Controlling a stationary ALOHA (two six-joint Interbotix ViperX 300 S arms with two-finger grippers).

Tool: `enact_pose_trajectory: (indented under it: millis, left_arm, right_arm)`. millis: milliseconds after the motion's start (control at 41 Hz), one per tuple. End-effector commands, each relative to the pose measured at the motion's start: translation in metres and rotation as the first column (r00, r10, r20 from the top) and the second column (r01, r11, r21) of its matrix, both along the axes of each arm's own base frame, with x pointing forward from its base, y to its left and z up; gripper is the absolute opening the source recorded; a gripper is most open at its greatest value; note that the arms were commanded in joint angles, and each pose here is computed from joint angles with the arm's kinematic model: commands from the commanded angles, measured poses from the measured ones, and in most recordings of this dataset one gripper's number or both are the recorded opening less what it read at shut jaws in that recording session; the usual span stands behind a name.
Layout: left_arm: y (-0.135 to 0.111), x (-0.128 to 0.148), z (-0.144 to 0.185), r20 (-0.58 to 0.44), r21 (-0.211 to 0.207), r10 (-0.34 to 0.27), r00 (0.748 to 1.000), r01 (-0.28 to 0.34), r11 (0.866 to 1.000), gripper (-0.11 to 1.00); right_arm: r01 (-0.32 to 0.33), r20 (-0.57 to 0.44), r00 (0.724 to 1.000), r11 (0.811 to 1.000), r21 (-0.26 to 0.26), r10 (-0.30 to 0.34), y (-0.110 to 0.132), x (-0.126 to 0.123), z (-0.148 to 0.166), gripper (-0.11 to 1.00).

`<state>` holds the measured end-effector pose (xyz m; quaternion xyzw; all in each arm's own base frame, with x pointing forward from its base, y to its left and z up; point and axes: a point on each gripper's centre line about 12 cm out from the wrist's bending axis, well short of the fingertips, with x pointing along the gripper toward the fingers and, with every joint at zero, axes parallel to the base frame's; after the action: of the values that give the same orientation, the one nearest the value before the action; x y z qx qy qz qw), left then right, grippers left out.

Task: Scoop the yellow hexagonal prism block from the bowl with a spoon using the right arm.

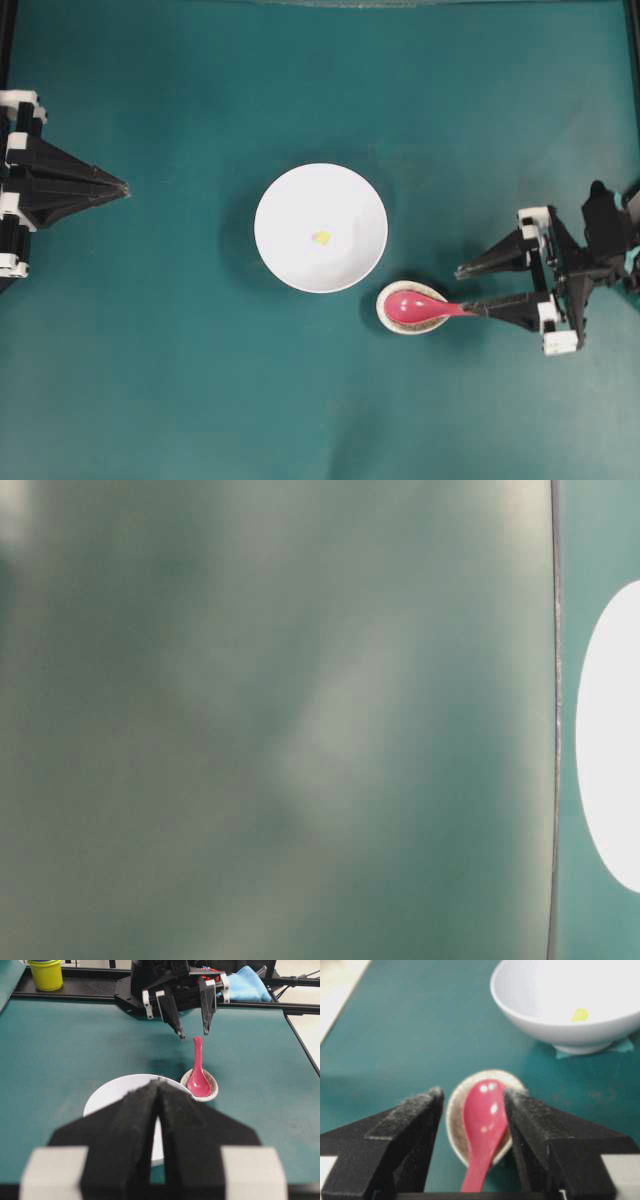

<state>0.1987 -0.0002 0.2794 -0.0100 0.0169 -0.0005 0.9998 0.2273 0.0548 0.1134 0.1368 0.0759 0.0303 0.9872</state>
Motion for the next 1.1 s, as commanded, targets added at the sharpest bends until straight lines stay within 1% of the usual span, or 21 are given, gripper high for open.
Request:
enact_pose_trajectory:
  millis: [0,122,268,439,536,658,877,1072]
  left_arm:
    - [0.0,0.002,0.011,0.031,0.001,0.001,1.0,-0.001,1.0,0.02]
    - [0.0,0.002,0.011,0.026,0.002,0.0,1.0,0.0,1.0,0.01]
    - [0.0,0.002,0.012,0.028,0.003,0.001,1.0,-0.001,1.0,0.02]
    - [0.0,0.002,0.012,0.032,0.0,0.001,0.999,-0.001,1.0,0.02]
    - [0.0,0.002,0.011,0.031,0.0,0.001,1.0,-0.001,1.0,0.01]
    - [0.0,0.002,0.012,0.032,0.0,-0.001,0.999,0.001,1.0,0.02]
    - [0.0,0.002,0.013,0.035,-0.003,0.001,0.999,-0.001,1.0,0.02]
    - [0.0,0.002,0.013,0.035,-0.005,0.001,0.999,-0.001,1.0,0.02]
  right_arm:
    - [0.01,0.027,1.0,1.0,-0.002,-0.01,0.009,0.0,-0.003,0.56]
    - [0.014,0.032,0.999,1.0,-0.014,-0.013,0.017,-0.005,-0.008,0.56]
    - [0.005,0.014,1.0,0.999,-0.034,-0.004,0.023,-0.009,-0.014,0.56]
    - [-0.005,-0.008,1.0,0.996,-0.085,0.004,0.024,-0.01,-0.021,0.56]
    - [0.005,-0.03,1.0,0.992,-0.123,-0.008,0.022,-0.01,-0.024,0.56]
    - [0.013,-0.053,0.998,0.988,-0.153,-0.021,0.022,-0.008,-0.027,0.56]
    - [0.005,-0.111,0.994,0.987,-0.159,-0.023,0.024,-0.006,-0.035,0.56]
    - [0.028,-0.126,0.991,0.987,-0.157,-0.049,0.022,-0.005,-0.037,0.56]
